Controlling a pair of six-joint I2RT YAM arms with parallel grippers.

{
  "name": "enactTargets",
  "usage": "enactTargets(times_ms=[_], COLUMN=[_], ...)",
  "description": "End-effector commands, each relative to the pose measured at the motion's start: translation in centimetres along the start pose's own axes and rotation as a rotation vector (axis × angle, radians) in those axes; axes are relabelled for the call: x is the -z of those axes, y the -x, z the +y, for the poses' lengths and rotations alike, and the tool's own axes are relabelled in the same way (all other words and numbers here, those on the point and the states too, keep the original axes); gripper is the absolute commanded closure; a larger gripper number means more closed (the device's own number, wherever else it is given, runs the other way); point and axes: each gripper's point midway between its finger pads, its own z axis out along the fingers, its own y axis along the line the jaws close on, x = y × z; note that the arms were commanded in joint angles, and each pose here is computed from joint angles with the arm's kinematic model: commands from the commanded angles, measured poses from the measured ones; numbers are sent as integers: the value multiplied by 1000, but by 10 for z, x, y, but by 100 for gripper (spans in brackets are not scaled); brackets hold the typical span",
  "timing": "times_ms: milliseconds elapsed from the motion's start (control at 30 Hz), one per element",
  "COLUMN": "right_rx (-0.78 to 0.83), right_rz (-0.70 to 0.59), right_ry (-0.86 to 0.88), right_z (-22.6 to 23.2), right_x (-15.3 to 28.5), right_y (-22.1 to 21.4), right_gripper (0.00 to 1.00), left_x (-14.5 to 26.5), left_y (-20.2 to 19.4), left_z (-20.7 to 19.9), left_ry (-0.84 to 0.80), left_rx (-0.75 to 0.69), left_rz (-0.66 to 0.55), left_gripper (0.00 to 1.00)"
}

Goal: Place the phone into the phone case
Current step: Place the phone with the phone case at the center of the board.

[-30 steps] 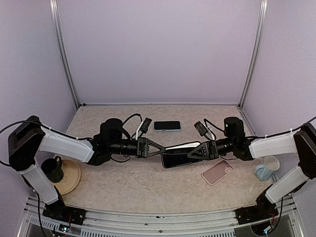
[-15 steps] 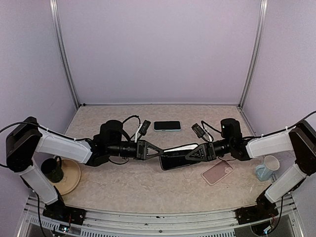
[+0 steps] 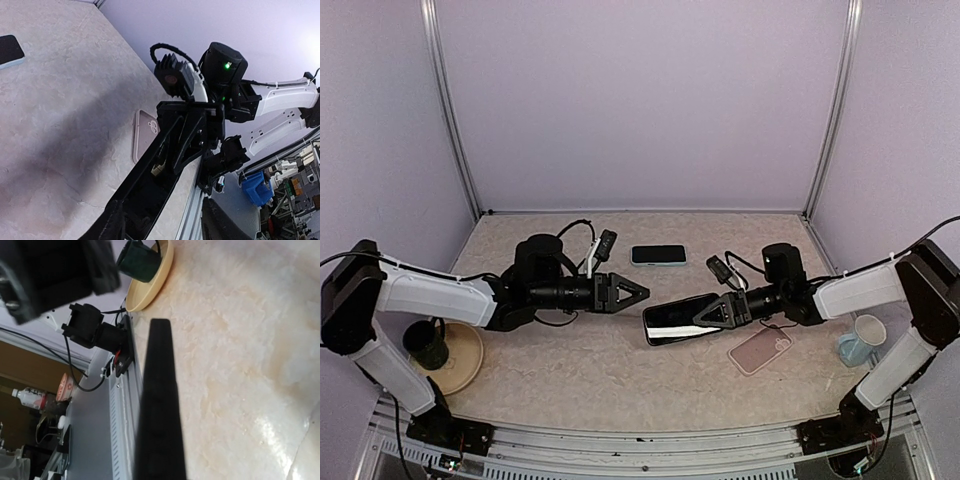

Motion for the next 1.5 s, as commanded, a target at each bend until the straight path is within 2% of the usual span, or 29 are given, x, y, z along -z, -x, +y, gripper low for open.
enactTargets(times_ms=[0,67,233,567,1133,1467], right_rx=[28,29,16,-75,-241,-277], right_rz=[-9,-7,-1,-33,-114,-126], right_ry=[18,18,10,-36,-111,-126], right_z=[8,9,7,-14,-48,-67], right_x=[1,0,-3,-13,-30,-43], right_y=[6,6,8,20,54,76], right_gripper=[97,97,97,96,94,94], left_x=[1,1,-1,3,17,28], left_y=[18,18,19,17,18,19], left_z=[-13,-15,-12,-8,10,15], left_ry=[0,1,31,59,143,168], left_rx=[-68,-88,-123,-111,-54,-41], left_rz=[-36,-32,-30,-41,-90,-129], left_gripper=[43,34,20,1,1,1])
